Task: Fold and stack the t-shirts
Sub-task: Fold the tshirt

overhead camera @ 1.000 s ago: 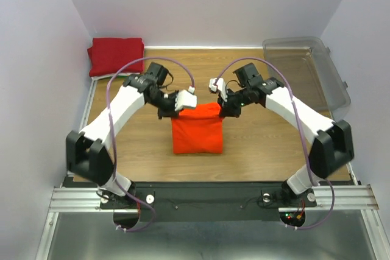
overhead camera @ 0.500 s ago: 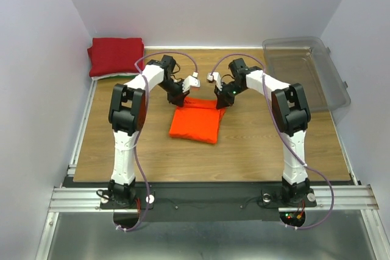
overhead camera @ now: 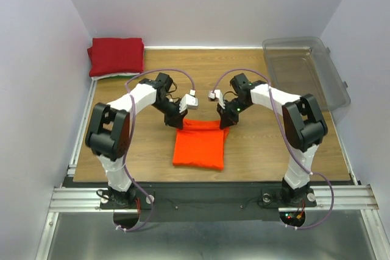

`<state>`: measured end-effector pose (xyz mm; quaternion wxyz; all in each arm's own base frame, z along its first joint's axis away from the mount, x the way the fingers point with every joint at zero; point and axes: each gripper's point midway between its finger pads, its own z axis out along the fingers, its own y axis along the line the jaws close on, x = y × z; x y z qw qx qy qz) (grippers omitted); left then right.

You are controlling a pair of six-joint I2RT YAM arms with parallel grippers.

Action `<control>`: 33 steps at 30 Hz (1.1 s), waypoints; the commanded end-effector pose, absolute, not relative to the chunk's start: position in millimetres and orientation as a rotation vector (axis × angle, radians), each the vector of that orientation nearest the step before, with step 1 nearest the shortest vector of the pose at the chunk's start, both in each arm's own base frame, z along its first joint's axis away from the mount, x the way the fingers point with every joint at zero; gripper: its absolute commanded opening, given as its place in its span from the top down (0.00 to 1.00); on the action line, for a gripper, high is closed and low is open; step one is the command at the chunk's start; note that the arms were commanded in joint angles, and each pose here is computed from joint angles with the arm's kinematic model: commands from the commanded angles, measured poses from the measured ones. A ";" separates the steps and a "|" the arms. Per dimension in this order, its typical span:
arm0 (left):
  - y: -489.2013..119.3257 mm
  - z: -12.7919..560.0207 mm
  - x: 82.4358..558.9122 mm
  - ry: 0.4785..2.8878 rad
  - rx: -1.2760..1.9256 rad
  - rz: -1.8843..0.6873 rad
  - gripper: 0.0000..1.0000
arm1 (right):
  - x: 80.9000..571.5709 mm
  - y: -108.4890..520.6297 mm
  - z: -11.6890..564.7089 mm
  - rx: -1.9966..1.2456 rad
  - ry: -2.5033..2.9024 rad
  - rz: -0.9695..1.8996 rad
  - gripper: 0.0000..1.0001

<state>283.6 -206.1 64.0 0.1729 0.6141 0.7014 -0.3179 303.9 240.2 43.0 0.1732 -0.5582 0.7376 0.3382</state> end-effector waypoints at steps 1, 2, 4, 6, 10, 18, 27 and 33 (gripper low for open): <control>-203.1 95.2 263.5 2.004 1.661 -0.917 0.91 | 295.6 227.6 67.6 -1.529 2.111 0.918 0.99; -203.8 98.0 265.4 2.004 1.654 -0.912 0.91 | 296.1 226.4 69.8 -1.528 2.108 0.901 1.00; -207.4 106.3 275.7 2.003 1.630 -0.899 0.90 | 298.9 227.2 72.2 -1.521 2.107 0.894 0.99; -210.9 106.3 283.7 2.013 1.622 -0.905 0.89 | 309.0 229.0 76.4 -1.506 2.099 0.883 0.99; -219.5 107.9 311.2 2.000 1.614 -0.866 0.70 | 325.1 224.7 71.9 -1.465 2.141 0.854 0.77; -207.8 127.4 376.1 2.005 1.350 -0.742 0.45 | 375.6 209.2 88.4 -1.248 2.221 0.778 0.36; -209.1 121.6 310.2 2.053 1.262 -1.003 0.66 | 322.9 248.6 127.0 -0.971 2.304 1.216 0.57; -220.6 86.3 296.4 2.184 1.036 -1.160 0.67 | 304.4 245.8 72.9 -0.870 2.483 1.195 0.58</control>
